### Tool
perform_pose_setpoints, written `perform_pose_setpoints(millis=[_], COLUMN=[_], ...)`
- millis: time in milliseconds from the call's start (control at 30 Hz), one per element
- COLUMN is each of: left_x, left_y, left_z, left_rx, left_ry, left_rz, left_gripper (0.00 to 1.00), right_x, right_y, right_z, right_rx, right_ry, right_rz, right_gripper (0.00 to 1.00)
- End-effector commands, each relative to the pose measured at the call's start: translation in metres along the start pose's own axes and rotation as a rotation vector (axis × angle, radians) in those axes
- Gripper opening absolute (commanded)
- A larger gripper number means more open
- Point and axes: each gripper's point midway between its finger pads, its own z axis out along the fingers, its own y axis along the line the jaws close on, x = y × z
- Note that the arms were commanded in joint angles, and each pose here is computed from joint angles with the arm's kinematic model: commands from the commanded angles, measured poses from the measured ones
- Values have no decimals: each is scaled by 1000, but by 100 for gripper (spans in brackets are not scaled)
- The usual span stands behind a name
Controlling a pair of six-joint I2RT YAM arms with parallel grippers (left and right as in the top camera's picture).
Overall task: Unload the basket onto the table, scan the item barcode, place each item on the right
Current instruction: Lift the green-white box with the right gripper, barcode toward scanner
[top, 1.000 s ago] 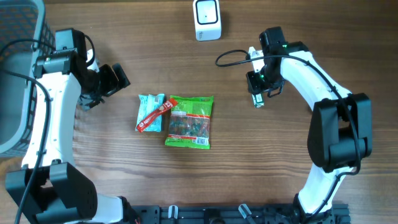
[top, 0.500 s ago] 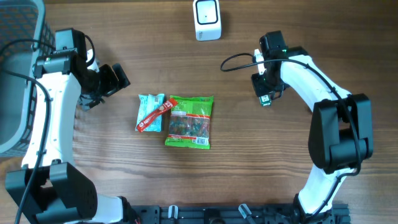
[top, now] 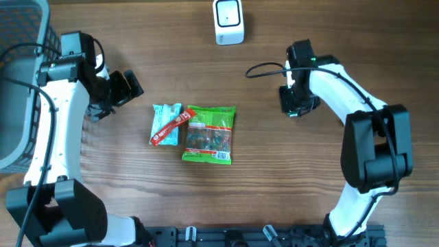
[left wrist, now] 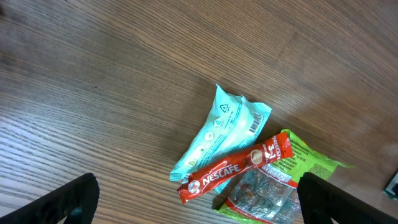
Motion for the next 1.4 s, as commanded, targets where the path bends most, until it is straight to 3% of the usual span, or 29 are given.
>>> perform_pose_setpoints(millis=[0,400,467,667,767,1000,1167,1367], left_x=[0,0,0,0,0,0,0,0], left_y=[1,1,1,1,1,1,1,1], left_z=[-3,-3,-3,-3,-3,-3,-3,-3], left_rx=[2,2,2,2,2,2,2,2], left_ry=[-12,-12,-12,-13,-12,-13,-12,-12], left_rz=[-9,-9,-9,-9,-9,-9,-9,-9], left_gripper=[100,100,100,100,100,100,100,100], right_x=[-1,-10,-15,-24,-31,-27,-8,-22], right_y=[3,-5,-5,5,19,53,79,110], right_z=[8,8,4,-15,-53,-215,-275,-312], right_rx=[-19,27,25,-35,-126,-386,-567,-781], right_ry=[-50,-93,-106,-152,-224,-502,-463,-394], right_rz=[44,48,48,46,9,-23,-79,-95], right_gripper=[48,36,24,23,23,20,18,18])
